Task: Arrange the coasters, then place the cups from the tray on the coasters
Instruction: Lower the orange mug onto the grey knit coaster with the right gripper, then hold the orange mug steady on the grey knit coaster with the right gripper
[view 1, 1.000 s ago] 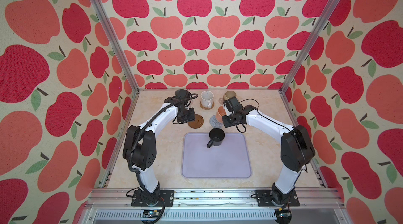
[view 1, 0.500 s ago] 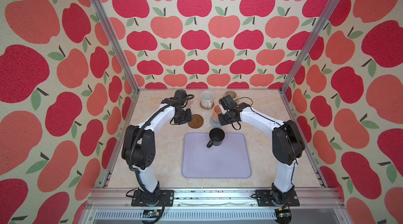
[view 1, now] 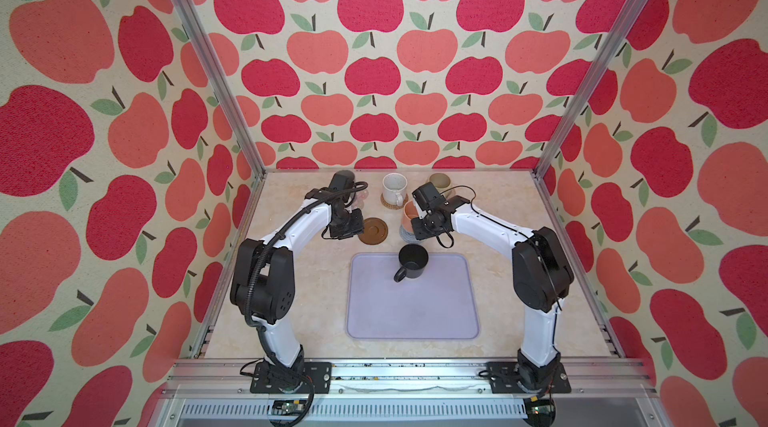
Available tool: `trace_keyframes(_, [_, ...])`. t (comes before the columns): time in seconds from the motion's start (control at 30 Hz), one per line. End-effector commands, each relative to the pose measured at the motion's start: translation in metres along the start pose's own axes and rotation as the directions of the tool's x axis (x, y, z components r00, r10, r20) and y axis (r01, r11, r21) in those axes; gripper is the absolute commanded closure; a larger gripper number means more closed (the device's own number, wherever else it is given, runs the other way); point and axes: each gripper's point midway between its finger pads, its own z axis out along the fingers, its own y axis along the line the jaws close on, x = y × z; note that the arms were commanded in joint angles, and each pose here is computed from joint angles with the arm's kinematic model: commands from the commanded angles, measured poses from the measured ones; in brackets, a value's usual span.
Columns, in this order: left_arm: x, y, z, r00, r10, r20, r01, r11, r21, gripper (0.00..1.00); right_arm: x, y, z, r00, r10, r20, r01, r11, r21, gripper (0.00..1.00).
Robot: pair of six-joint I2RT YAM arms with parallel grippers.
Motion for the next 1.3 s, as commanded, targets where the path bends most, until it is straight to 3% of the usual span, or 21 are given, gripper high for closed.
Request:
trace_keyframes(0.0, [0.000,-0.001,-0.009,1.000,0.000,0.015,0.000,1.000,0.018,0.60,-0.024,0.003,-0.010,0.996,0.037,0.078,-0.038,0.999,0.006,1.00])
trace_keyframes(0.9, [0.005,0.000,-0.013,1.000,-0.001,0.019,0.000,1.000,0.025,0.60,-0.003,0.011,0.006,0.998,0.044,0.041,-0.045,0.999,0.028,1.00])
trace_keyframes(1.27, [0.008,0.001,-0.016,1.000,-0.003,0.025,0.003,1.000,0.023,0.60,-0.011,0.009,-0.015,0.994,0.037,0.098,-0.041,0.999,0.035,1.00])
